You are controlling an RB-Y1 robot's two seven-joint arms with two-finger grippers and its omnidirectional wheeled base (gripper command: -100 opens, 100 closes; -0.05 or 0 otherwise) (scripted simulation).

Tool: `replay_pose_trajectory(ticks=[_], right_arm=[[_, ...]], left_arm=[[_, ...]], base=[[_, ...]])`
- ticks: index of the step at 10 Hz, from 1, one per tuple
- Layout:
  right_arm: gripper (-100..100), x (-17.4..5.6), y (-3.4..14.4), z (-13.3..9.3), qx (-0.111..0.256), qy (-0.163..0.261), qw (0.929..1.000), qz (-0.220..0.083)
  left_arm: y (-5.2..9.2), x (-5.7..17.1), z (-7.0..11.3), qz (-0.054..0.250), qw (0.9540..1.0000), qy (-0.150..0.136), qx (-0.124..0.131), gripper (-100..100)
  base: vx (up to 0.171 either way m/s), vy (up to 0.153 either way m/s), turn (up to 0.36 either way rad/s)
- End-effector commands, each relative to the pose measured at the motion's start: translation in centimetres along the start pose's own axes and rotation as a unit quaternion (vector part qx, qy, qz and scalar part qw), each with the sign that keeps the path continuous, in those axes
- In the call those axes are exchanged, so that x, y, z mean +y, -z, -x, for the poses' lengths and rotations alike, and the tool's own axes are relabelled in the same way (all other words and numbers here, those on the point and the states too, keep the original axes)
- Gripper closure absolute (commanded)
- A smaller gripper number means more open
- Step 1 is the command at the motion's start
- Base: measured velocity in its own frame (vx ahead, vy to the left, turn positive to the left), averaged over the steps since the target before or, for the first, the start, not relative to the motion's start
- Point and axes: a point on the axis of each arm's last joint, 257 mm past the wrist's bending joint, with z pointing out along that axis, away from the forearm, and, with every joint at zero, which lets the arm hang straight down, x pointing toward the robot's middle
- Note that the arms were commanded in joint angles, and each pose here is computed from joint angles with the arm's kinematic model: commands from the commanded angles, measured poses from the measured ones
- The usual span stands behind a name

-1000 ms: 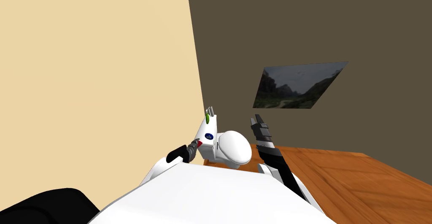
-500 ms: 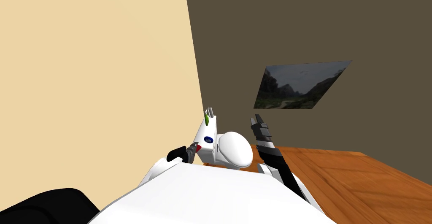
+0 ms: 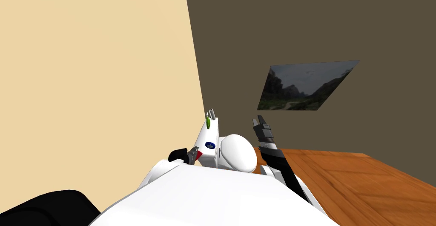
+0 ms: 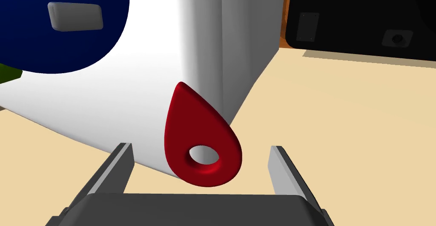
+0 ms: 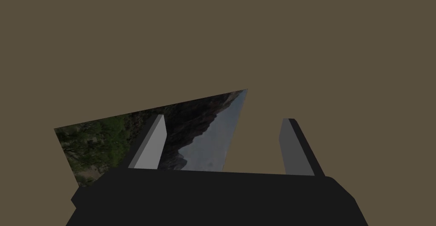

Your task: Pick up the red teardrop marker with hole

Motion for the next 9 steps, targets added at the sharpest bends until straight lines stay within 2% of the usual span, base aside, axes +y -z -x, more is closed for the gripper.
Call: replay_pose_trajectory(ticks=[1, 5, 7, 8, 9], right_arm=[[0, 0.0, 0.0, 0.0, 0.000, 0.000, 1.0000, 0.000], [0, 0.0, 0.0, 0.0, 0.000, 0.000, 1.0000, 0.000], [0, 0.0, 0.0, 0.0, 0.000, 0.000, 1.0000, 0.000], [0, 0.0, 0.0, 0.0, 0.000, 0.000, 1.0000, 0.000], [0, 0.0, 0.0, 0.0, 0.000, 0.000, 1.0000, 0.000]], left_arm=[[0.5, 0.9, 0.0, 0.017, 0.9998, 0.007, 0.000, -100], [1.7, 2.8, -0.3, 0.052, 0.9983, 0.026, 0.004, -100], [1.7, 2.9, -0.3, 0.052, 0.9983, 0.027, 0.004, -100], [1.8, 3.0, -0.3, 0.054, 0.9982, 0.027, 0.004, 0], [1.0, 2.9, -0.3, 0.054, 0.9982, 0.027, 0.004, -100]], base=[[0.056, 0.008, -0.027], [0.057, 0.016, -0.029], [0.006, 0.011, -0.030], [0.000, 0.000, 0.000], [0.000, 0.000, 0.000]])
